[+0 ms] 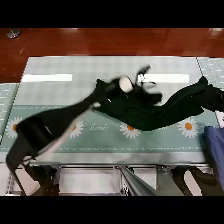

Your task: Fold the shirts.

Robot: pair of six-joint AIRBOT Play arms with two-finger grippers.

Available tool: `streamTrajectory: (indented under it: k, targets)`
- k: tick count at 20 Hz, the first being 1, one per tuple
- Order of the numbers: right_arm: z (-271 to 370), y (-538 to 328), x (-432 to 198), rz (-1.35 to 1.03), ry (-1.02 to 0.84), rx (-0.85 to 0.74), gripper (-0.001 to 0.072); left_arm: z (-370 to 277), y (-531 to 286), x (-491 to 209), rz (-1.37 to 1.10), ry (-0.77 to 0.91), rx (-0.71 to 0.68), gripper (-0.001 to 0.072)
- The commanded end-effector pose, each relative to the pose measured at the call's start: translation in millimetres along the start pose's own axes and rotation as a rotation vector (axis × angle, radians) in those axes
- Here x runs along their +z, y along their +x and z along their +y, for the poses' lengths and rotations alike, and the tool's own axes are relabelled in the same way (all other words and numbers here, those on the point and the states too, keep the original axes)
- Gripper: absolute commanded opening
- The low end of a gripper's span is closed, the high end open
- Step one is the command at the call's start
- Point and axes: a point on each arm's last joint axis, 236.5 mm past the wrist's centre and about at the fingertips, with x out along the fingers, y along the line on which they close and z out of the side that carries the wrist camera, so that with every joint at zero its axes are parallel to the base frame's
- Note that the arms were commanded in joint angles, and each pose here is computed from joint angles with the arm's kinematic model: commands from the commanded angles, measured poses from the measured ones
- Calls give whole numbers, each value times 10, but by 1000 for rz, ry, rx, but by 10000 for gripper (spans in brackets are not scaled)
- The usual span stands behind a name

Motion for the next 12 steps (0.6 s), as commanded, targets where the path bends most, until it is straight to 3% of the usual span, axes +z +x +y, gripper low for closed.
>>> streamTrajectory:
  k: [1, 4, 7, 9, 12]
  targets:
    - [208, 96, 40, 19, -21, 111, 29, 313, -1041, 822, -150, -60, 10, 23]
    - [415, 296, 147, 44, -16, 226, 29, 690, -2334, 1268, -293, -75, 92, 24]
    - [877, 658, 102, 119, -107, 302, 29, 614, -3506, 1346, -439, 34, 153, 24]
    - [1236, 1037, 45, 178, -166, 325, 29, 734, -4137, 1170, -513, 100, 301, 25]
    - [1651, 1615, -102, 308, -246, 338, 29, 1155, -4692, 596, -619, 15, 488, 25]
